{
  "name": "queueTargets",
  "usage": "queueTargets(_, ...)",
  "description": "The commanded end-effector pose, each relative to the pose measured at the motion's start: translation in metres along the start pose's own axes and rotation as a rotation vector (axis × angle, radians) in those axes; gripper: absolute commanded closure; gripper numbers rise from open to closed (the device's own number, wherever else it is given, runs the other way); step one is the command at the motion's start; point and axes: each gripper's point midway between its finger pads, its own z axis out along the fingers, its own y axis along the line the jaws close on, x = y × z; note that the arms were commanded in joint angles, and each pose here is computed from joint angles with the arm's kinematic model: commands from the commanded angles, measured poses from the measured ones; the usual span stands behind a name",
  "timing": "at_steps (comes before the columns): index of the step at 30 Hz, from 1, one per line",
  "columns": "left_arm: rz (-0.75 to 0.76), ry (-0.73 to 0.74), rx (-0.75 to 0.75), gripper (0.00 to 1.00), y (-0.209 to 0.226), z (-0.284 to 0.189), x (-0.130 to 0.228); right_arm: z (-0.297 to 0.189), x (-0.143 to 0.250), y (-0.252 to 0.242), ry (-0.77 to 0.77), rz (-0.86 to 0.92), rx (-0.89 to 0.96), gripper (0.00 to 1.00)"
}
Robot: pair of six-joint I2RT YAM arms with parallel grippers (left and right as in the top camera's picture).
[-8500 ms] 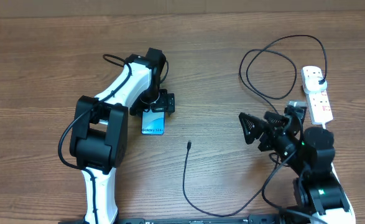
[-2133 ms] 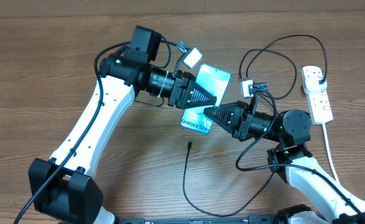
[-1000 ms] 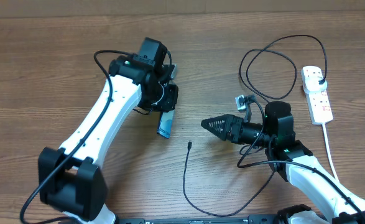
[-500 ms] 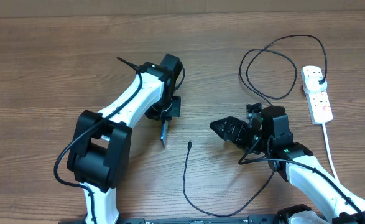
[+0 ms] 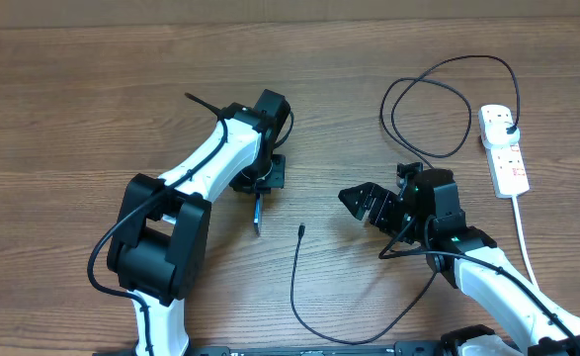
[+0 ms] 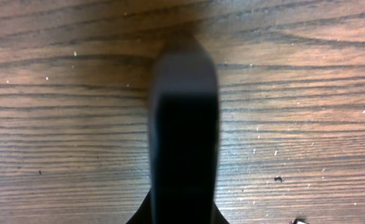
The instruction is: Plug charger to phone and switch on socket
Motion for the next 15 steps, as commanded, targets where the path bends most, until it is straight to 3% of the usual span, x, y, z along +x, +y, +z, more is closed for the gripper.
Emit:
queueTargets(1,-0.006,0.025,-0.023,0.95,0.002,0.012,0.011,-0.001,-0.006,0.001,-0.024,-0.014,0.005,0.0)
queueTargets(8,-0.006,0.04,-0.028,0.94,0.005,0.022,0.018,-0.001,-0.006,0.001,-0.025,-0.014,0.005,0.0)
queueTargets(12,-0.006,0.048,-0.031,0.85,0.006,0.023,0.021,-0.001,-0.008,0.0,-0.032,-0.014,0.013,0.0)
queueTargets(15,-0.006,0.05,-0.025,0.85,0.005,0.023,0.021,-0.001,-0.008,0.0,-0.032,-0.013,0.013,0.0)
